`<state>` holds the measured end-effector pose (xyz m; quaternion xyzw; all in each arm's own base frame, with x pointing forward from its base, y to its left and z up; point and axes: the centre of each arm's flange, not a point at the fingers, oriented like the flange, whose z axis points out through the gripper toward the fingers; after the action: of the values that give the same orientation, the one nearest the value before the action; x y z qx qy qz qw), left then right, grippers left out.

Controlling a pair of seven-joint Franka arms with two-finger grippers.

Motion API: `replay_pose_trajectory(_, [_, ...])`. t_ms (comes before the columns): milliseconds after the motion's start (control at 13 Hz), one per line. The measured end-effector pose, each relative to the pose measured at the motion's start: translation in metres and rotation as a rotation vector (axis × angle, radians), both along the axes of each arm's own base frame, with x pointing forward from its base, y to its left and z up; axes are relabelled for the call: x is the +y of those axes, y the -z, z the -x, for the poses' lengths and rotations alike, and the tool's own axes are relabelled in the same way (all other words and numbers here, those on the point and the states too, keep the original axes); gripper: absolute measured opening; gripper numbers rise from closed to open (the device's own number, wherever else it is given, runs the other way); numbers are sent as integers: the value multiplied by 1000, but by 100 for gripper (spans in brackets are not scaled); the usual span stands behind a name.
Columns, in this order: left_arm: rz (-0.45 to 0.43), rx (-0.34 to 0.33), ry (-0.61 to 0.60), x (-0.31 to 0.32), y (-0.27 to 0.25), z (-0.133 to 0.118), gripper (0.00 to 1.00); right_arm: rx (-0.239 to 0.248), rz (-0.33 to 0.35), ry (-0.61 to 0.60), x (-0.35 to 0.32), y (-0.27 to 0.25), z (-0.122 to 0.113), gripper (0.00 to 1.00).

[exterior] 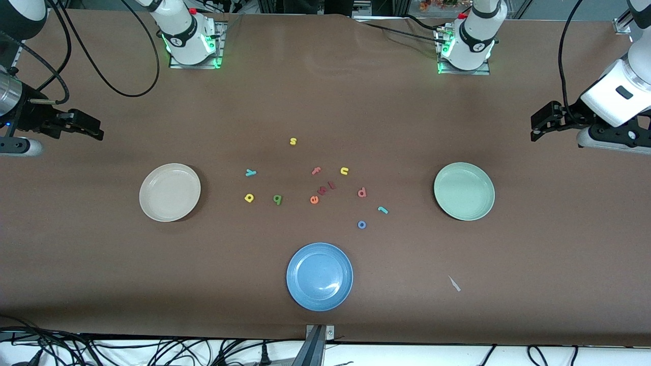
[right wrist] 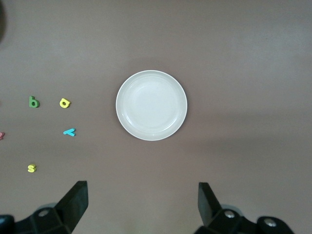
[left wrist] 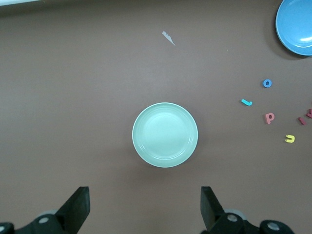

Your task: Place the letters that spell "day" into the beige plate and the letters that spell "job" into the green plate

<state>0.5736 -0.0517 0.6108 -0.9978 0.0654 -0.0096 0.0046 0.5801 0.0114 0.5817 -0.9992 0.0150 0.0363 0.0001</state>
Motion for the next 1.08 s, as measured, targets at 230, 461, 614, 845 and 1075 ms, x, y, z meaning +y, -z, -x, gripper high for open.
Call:
replay_pose_trajectory(230, [0, 1, 0, 0, 0, 0, 100, 1, 0, 0, 0, 0, 0, 100])
replay_pose_trajectory(461, [-2, 33, 12, -1, 7, 1, 100, 3, 0, -1, 0, 0, 0, 100])
replay_pose_trajectory(614, [-5, 86, 23, -5, 19, 1, 100, 25, 0, -10, 6, 6, 1, 100])
replay_pose_trajectory(845, [-4, 126, 51, -18, 39, -5, 100, 84, 3, -26, 15, 30, -4, 100])
replay_pose_trajectory(1075, [-6, 181, 103, -48, 71, -13, 100, 122, 5, -51, 26, 54, -13, 100])
